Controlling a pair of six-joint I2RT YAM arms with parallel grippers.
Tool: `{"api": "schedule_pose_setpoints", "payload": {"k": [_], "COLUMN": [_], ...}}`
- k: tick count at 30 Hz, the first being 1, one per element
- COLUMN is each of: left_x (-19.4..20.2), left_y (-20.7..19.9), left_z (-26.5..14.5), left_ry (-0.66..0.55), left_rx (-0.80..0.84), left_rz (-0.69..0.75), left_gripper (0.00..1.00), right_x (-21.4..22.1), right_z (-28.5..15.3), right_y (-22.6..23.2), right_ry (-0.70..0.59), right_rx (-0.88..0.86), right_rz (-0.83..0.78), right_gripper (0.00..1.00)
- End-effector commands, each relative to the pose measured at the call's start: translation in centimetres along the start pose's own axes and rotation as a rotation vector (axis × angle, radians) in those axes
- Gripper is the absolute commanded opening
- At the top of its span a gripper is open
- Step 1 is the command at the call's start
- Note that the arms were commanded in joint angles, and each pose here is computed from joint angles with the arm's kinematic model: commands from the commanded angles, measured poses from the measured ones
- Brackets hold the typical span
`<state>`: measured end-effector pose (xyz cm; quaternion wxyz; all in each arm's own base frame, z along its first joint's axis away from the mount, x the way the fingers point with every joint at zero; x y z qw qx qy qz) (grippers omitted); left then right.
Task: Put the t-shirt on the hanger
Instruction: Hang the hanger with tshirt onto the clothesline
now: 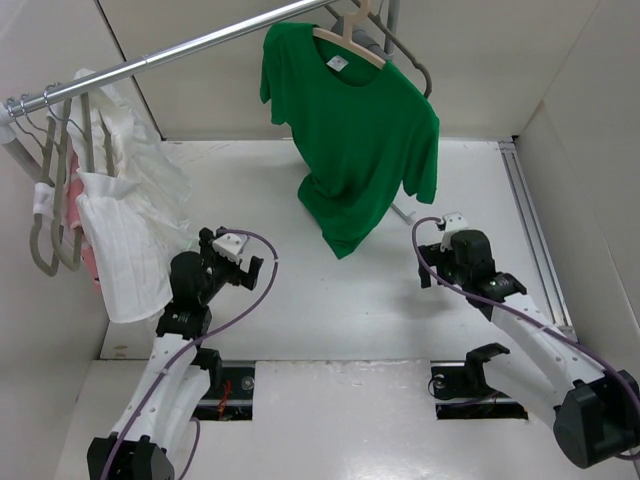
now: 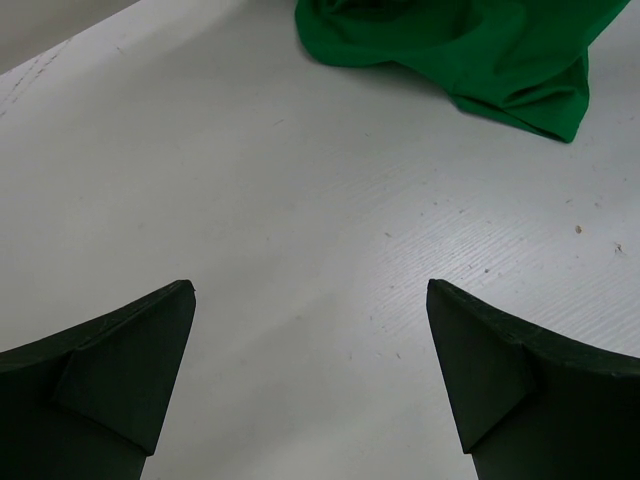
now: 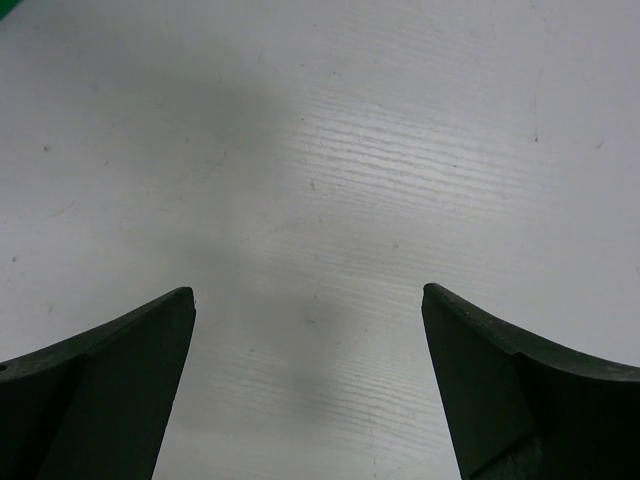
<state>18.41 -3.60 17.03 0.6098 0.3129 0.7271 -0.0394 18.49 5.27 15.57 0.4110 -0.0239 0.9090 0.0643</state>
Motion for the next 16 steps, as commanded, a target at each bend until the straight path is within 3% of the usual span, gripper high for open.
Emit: {"api": "schedule_pose_setpoints", "payload": {"k": [1,16], "left_x": [-0.5,-0.6], "left_y": [0.2,0.3], "left_z": [0.0,-0.1], "left_ry": [-0.047,-0.055], "left_rx": [-0.008,-0.012], "left_rz": [0.018,0.03], "left_gripper": [1.0,1.0], "right_x": [-2.3,-5.1], "right_z": [-0.5,-1.8], "right_y": [0.3,0.2], "right_ry": [-0.065,-0.18], "right_rx": [-0.037,-0.01], "right_rz": [-0.039,-0.089], "right_gripper": [1.0,1.0]}}
Point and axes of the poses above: each gripper's point midway between its finger pads, its own z axis out along the fingers, its own y axis along the line the jaws close on, x = y × z, the point moved 10 cm from there along -z, back along the fingers, and after that the axes turned 10 degrees about z, right-handed, at the moved point
